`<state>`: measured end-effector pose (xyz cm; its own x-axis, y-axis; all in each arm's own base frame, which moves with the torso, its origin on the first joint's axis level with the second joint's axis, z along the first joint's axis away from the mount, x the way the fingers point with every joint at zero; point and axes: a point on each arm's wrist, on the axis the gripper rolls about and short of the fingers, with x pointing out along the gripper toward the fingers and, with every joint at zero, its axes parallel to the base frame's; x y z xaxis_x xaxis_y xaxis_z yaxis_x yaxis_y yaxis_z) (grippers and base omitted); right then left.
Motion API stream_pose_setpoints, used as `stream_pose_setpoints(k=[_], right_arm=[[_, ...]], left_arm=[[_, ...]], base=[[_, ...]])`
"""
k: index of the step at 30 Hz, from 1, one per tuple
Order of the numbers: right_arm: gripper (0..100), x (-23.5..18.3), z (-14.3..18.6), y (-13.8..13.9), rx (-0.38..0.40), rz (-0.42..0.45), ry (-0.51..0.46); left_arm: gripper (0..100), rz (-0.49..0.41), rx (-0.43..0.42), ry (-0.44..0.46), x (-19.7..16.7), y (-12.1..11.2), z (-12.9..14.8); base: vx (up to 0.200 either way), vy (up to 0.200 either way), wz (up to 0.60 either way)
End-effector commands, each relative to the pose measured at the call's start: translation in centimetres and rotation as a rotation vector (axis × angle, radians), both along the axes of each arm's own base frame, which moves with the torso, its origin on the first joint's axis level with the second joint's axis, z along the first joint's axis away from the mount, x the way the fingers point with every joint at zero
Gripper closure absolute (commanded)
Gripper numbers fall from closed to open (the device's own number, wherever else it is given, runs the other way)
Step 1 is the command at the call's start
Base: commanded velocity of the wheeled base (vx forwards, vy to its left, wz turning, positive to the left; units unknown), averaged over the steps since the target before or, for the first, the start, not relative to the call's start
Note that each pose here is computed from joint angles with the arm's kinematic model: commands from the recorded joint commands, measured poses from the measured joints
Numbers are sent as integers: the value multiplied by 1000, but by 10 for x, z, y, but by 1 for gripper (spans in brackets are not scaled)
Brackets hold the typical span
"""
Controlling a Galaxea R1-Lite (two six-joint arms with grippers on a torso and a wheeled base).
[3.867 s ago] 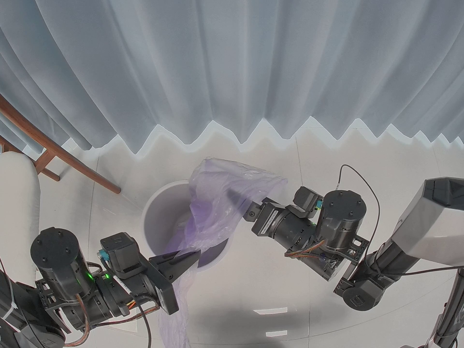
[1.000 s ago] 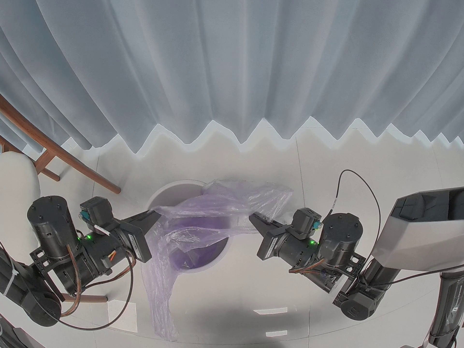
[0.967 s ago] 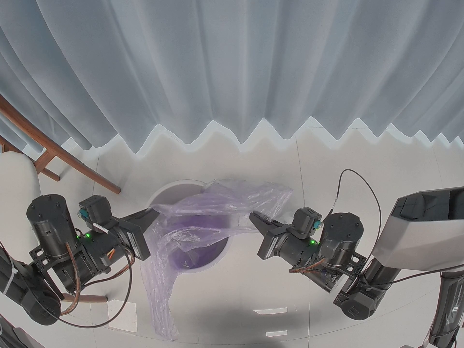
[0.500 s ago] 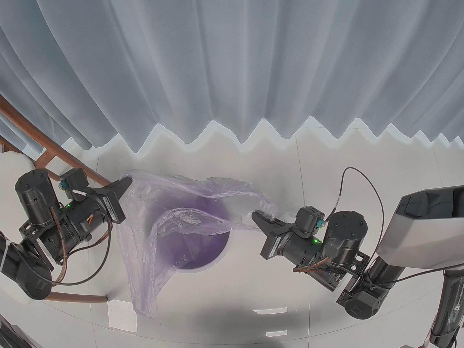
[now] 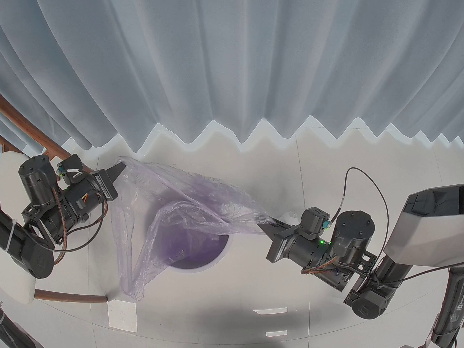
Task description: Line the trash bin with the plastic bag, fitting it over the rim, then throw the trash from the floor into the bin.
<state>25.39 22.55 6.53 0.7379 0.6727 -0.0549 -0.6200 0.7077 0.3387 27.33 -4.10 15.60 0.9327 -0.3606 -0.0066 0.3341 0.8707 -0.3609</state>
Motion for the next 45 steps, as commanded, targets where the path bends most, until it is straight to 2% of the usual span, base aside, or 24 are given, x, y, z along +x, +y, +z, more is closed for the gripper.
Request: stream_pose_setpoints(k=[1, 10, 17, 26, 29, 33, 45], right_arm=[[100, -1, -6, -3, -19, -2, 8], [100, 20, -31, -6, -57, -46, 37], [100, 32, -24, -2, -15, -64, 4], [100, 63, -35, -4, 12, -119, -21], [100, 67, -28, -6, 63, -133, -14], [100, 72, -18, -6, 125, -139, -16], [100, 82, -15, -10, 150, -159, -33]], left_arm=[[100, 38, 5, 51, 17, 11, -17], [100, 16, -11, 110, 41, 3, -41], [100, 25, -13, 104, 53, 4, -45], [100, 39, -18, 87, 75, 3, -61], [100, 42, -63, 46, 80, 3, -59], [100, 60, -95, 38, 84, 2, -56], [100, 101, -97, 58, 96, 2, -71]], base=[[0, 0, 0], [0, 0, 0], [0, 0, 0], [0, 0, 0], [0, 0, 0], [0, 0, 0], [0, 0, 0]])
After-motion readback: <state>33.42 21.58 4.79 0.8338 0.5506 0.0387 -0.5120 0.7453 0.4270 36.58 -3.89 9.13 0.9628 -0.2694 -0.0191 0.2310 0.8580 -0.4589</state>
